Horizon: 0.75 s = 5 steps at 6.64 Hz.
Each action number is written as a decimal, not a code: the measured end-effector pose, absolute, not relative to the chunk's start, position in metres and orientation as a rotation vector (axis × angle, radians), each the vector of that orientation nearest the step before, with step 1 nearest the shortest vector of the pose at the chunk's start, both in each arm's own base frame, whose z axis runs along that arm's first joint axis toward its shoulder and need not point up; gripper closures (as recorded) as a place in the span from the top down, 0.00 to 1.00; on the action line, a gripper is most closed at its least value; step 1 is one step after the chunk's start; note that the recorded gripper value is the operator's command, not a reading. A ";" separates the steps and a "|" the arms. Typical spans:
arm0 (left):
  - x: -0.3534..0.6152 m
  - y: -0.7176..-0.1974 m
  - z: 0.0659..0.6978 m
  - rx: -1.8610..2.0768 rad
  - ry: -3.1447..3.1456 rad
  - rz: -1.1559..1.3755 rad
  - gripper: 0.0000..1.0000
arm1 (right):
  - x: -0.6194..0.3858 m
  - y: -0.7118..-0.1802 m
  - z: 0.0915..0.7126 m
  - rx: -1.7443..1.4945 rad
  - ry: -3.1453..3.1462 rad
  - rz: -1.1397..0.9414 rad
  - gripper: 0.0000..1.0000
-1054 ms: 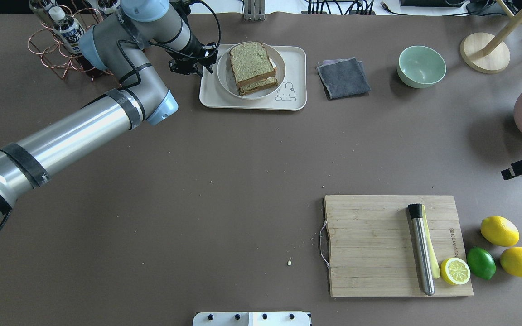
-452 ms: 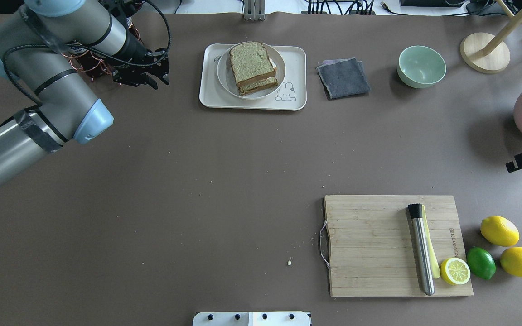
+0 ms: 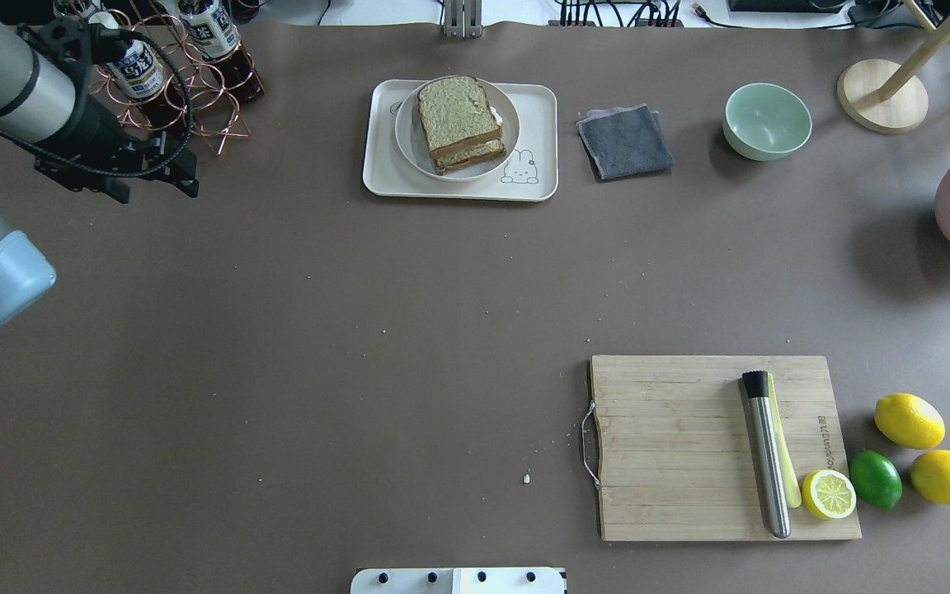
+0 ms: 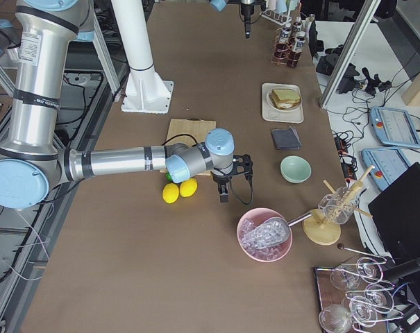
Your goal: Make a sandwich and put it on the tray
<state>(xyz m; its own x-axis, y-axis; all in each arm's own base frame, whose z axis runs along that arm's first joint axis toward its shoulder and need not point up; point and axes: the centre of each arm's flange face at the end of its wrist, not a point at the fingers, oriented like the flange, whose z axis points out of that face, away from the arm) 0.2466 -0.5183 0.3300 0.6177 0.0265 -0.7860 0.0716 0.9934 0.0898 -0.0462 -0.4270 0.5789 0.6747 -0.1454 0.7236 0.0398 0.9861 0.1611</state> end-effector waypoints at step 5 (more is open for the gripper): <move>0.044 -0.454 0.507 0.218 0.694 0.279 0.98 | 0.021 -0.401 0.627 0.145 -0.743 -0.257 1.00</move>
<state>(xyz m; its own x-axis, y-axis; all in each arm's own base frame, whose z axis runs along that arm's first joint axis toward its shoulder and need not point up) 0.0436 -0.4542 0.5069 0.7339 0.3240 -0.5970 -0.1799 0.9402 0.2891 0.0213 -0.4013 0.6275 0.7068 -0.2814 0.6491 0.1794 0.9588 0.2203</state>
